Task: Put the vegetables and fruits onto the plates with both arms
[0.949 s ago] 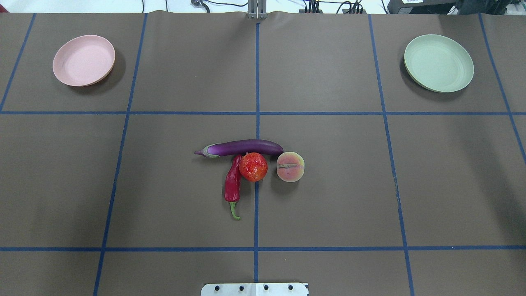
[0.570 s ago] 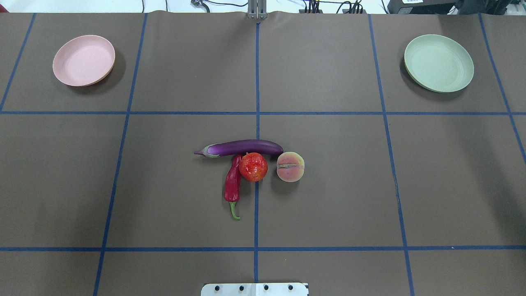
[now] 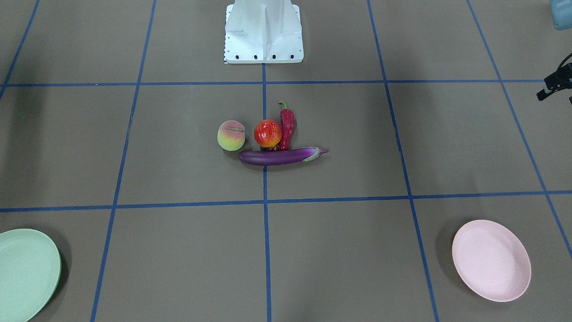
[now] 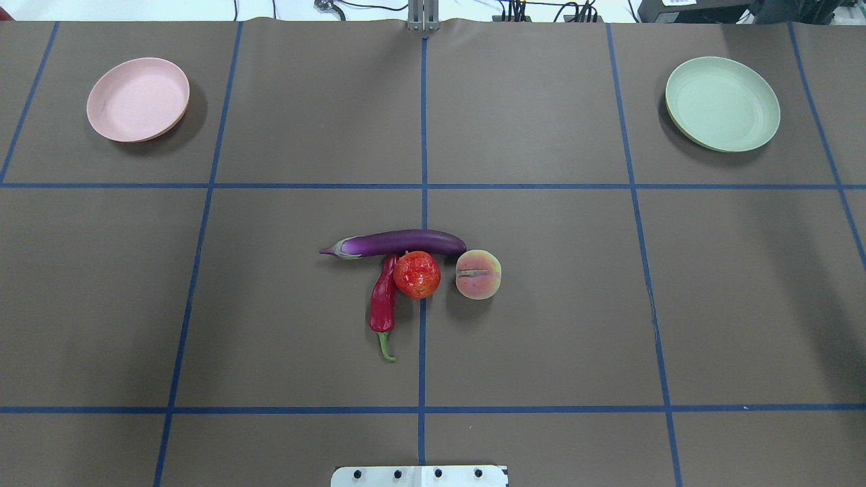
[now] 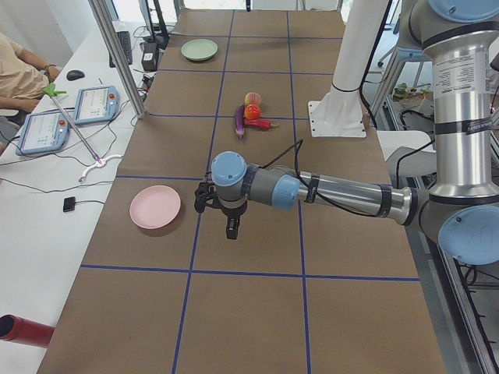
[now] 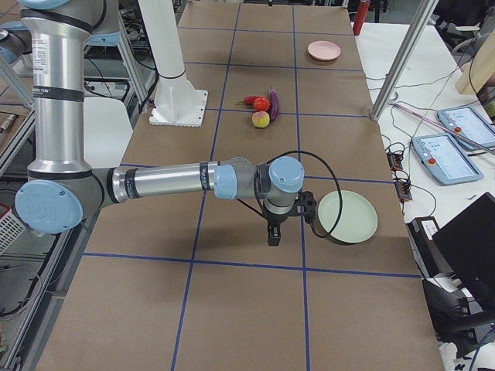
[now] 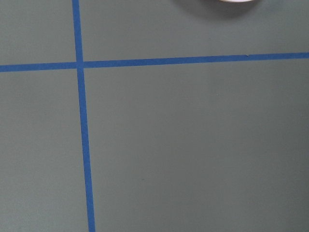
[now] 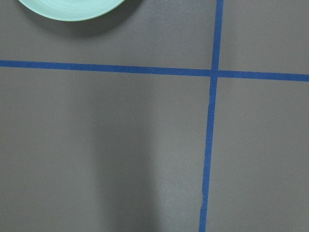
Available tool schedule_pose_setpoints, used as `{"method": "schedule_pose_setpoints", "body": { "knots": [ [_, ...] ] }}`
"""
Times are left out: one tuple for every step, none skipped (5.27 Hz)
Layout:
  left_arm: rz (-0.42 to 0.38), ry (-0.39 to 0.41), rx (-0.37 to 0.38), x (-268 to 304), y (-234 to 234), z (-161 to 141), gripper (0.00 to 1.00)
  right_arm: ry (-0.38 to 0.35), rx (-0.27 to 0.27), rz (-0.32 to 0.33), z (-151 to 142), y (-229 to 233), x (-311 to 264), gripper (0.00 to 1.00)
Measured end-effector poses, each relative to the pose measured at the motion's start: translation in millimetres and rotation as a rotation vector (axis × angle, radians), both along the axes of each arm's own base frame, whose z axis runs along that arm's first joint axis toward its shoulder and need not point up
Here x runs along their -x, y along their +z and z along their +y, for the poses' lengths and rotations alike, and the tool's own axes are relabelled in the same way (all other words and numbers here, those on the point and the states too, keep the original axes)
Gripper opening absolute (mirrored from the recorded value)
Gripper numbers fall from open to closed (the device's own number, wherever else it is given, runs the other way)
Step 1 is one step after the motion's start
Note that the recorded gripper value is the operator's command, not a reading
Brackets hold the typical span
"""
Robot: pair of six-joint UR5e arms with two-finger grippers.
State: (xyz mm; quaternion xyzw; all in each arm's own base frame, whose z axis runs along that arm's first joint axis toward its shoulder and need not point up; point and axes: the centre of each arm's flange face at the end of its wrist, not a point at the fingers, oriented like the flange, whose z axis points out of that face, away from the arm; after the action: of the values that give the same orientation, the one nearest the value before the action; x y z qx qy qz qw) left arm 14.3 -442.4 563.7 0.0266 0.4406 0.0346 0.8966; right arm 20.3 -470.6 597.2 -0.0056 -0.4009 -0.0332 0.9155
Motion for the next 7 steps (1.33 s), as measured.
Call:
{"method": "schedule_pose_setpoints", "body": {
  "knots": [
    [0.006, 0.003, -0.011, -1.7, -5.5, -1.4, 1.00, -0.011, -0.028, -0.004, -2.5, -3.8, 6.2, 1.00],
    [0.010, 0.002, -0.021, -3.0, -10.4, -1.8, 1.00, -0.029, -0.092, -0.018, -6.9, -14.7, 21.2, 1.00],
    [0.014, -0.009, -0.013, -4.6, -12.7, -2.4, 1.00, -0.025, -0.130, -0.046, -9.8, -39.0, 49.6, 1.00],
    [0.023, -0.018, -0.009, -14.6, -23.2, -7.6, 1.00, 0.000, -0.121, -0.081, -8.7, -66.8, 82.5, 1.00],
    [0.044, -0.039, 0.012, -41.1, -49.4, -22.0, 1.00, 0.014, -0.106, -0.104, -6.8, -79.9, 102.8, 1.00],
    [0.074, -0.078, 0.091, -85.1, -89.0, -36.3, 1.00, 0.009, -0.103, -0.109, -6.0, -84.2, 113.6, 1.00],
    [0.111, -0.128, 0.212, -142.4, -143.2, -46.5, 1.00, 0.003, -0.105, -0.110, -6.9, -85.8, 119.0, 1.00]
  ]
}}
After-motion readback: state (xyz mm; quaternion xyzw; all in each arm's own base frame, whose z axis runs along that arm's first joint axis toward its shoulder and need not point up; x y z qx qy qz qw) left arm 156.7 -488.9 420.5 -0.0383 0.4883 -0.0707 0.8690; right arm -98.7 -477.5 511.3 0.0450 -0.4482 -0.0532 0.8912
